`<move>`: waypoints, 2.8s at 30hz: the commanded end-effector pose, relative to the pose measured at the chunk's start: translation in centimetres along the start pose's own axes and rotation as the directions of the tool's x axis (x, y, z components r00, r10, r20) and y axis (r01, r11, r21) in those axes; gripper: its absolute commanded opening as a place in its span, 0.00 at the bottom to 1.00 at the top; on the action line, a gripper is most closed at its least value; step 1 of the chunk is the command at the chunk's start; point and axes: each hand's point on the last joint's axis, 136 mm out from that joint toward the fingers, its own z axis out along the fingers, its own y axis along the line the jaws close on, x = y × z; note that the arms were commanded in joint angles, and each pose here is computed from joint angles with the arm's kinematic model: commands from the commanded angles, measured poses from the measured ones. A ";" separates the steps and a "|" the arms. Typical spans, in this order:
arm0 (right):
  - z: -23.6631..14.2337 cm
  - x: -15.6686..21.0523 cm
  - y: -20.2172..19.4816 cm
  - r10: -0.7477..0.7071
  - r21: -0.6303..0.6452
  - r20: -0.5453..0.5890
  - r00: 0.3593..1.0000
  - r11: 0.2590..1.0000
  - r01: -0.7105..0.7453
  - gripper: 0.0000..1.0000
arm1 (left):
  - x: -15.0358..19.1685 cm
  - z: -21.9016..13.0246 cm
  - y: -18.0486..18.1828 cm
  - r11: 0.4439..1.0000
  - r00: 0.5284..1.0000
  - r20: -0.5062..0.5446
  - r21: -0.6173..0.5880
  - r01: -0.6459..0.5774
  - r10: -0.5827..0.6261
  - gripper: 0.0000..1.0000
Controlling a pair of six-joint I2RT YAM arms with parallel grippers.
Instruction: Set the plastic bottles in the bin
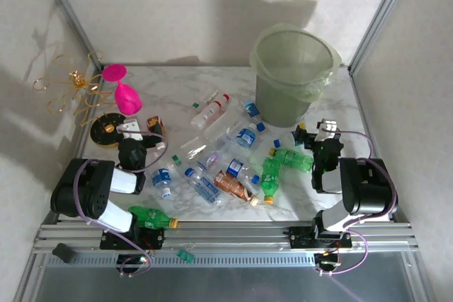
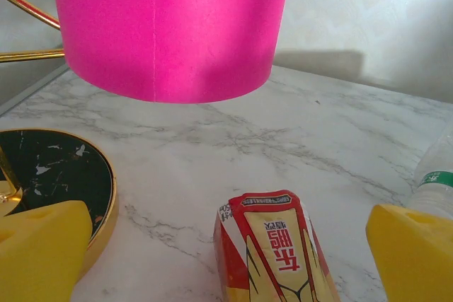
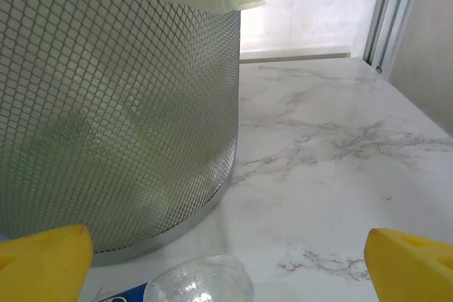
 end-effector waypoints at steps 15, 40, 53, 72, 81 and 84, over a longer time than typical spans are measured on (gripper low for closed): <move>0.4 -1.0 0.0 0.008 -0.004 0.033 0.999 1.000 -0.008 0.99 | -0.6 0.3 -0.3 1.000 1.000 0.024 -0.010 -0.010 0.010 0.99; 0.3 -1.0 0.1 0.010 -0.012 0.034 0.999 1.000 -0.009 0.99 | -0.6 0.3 -0.5 1.000 1.000 0.026 -0.015 -0.016 0.016 0.99; -2.9 -9.9 7.3 -0.062 -0.159 0.117 0.991 0.984 0.080 0.99 | -9.0 -1.0 -5.1 0.996 0.997 0.036 -0.050 -0.074 0.075 0.99; -14.4 -16.7 19.1 0.132 -0.390 -0.365 0.922 0.877 -0.280 0.99 | -15.2 -16.1 -5.5 0.917 0.891 -0.236 -0.195 0.348 -0.389 0.99; -15.4 -11.5 18.4 0.150 -0.270 -0.571 0.807 0.894 -0.357 0.97 | -6.2 -20.0 -2.6 0.673 0.593 -0.348 -0.539 0.506 -0.726 0.99; -16.0 -10.3 18.4 0.161 -0.268 -0.598 0.785 0.883 -0.385 0.96 | -3.3 -20.4 -3.1 0.647 0.542 -0.393 -0.627 0.433 -0.743 0.99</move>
